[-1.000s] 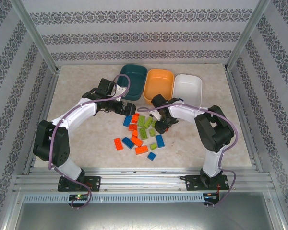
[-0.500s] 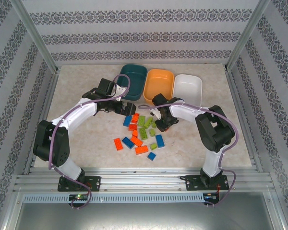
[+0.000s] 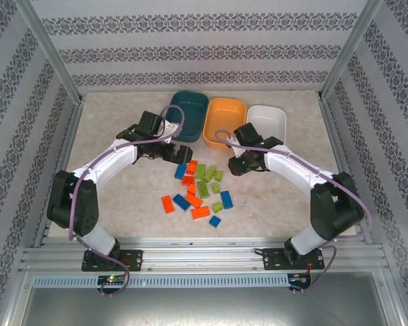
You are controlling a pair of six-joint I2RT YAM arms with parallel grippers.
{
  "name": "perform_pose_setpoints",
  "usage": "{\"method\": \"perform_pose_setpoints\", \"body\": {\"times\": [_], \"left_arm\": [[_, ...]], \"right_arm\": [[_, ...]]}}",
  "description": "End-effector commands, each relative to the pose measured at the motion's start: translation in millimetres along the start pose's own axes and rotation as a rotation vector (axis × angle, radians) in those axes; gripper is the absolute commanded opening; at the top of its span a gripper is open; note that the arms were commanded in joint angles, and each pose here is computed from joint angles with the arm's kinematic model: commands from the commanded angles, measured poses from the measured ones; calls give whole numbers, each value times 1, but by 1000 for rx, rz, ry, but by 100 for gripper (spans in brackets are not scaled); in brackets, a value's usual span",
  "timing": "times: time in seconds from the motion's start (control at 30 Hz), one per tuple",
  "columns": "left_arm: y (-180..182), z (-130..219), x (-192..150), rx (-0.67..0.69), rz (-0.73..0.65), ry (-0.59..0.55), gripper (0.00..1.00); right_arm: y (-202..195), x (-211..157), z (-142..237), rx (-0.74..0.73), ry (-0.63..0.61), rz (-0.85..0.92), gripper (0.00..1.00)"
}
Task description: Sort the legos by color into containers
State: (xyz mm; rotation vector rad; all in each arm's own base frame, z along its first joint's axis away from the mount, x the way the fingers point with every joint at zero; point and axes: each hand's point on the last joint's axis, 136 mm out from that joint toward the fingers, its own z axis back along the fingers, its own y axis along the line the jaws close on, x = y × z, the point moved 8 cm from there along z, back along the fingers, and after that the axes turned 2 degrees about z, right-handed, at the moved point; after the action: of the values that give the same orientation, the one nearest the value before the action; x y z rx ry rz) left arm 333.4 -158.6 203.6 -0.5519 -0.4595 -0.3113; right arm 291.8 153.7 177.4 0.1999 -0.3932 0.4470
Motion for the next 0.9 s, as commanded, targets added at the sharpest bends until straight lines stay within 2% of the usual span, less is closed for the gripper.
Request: {"method": "perform_pose_setpoints", "body": {"times": [0.0,0.17,0.37,0.53,0.87], "left_arm": [[-4,17,9,36,-25,-44,100],[3,19,8,119,-23,-46,100],[15,24,6,256,-15,-48,100],[26,21,4,351,9,-19,100],[29,4,1,301,35,50,99]], "right_arm": [[1,30,25,94,-149,-131,27],[-21,80,41,92,-233,-275,27],[-36,128,10,80,-184,-332,25],[-46,145,-33,38,-100,-362,25],[-55,148,-89,4,5,-367,29]]}}
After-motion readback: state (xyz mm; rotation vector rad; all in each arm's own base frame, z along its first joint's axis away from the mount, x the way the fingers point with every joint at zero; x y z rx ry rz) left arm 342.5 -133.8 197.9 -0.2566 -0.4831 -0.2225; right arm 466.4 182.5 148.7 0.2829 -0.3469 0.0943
